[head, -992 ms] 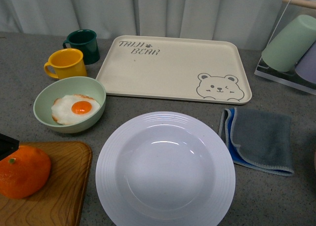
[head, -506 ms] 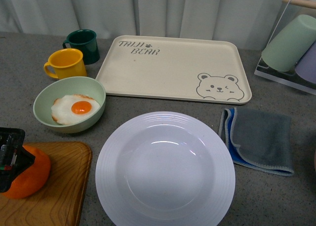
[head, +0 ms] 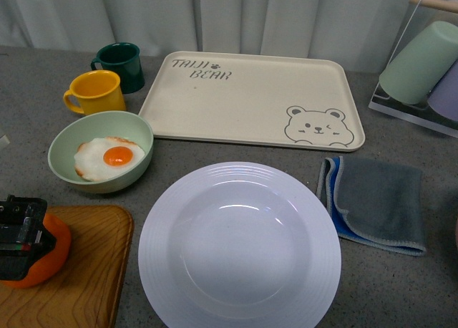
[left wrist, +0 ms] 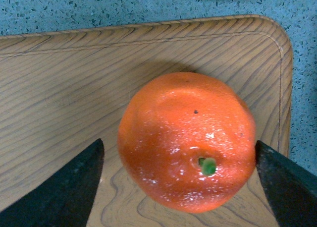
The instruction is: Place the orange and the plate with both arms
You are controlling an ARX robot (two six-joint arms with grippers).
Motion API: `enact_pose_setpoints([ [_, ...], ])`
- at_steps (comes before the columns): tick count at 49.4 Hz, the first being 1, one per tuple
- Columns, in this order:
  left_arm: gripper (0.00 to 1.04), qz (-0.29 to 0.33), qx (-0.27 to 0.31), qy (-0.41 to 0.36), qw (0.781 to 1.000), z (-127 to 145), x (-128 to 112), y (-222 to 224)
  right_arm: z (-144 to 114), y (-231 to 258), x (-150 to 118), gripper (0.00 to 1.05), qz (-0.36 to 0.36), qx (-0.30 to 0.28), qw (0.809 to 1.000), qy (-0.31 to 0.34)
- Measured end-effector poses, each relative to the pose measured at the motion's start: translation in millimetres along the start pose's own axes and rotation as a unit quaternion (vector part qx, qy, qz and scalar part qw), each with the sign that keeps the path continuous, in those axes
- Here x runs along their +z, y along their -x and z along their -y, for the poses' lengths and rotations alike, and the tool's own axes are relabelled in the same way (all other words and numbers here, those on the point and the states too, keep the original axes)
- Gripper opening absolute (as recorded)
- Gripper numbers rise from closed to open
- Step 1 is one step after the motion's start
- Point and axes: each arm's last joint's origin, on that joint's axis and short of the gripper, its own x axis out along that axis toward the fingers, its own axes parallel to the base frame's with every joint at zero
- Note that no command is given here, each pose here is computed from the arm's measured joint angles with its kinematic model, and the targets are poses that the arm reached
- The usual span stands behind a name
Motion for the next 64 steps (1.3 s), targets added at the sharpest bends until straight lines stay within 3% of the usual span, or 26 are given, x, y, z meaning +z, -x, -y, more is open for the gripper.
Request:
enact_pose_setpoints([
  [11, 0.57, 0.001, -0.004, 0.008, 1.000, 0, 0, 0, 0, 0, 0, 0.95, 0.000, 0.000, 1.000, 0.000],
  [15, 0.52, 0.001, -0.007, 0.009, 1.000, 0, 0, 0, 0, 0, 0, 0.95, 0.000, 0.000, 1.000, 0.000],
  [23, 0.50, 0.014, -0.026, 0.008, 1.000, 10, 5, 15, 0, 0, 0, 0.95, 0.000, 0.000, 1.000, 0.000],
  [38, 0.49, 0.079, -0.082, -0.041, 0.993, 70, 19, 48, 0, 0, 0, 0.95, 0.000, 0.000, 1.000, 0.000],
  [52, 0.49, 0.082, -0.130, -0.084, 0.985, 147, 9, 26, 0, 0, 0, 0.95, 0.000, 0.000, 1.000, 0.000],
  [64, 0.49, 0.075, -0.114, -0.064, 0.989, 156, 20, 0, 0, 0, 0, 0.95, 0.000, 0.000, 1.000, 0.000],
])
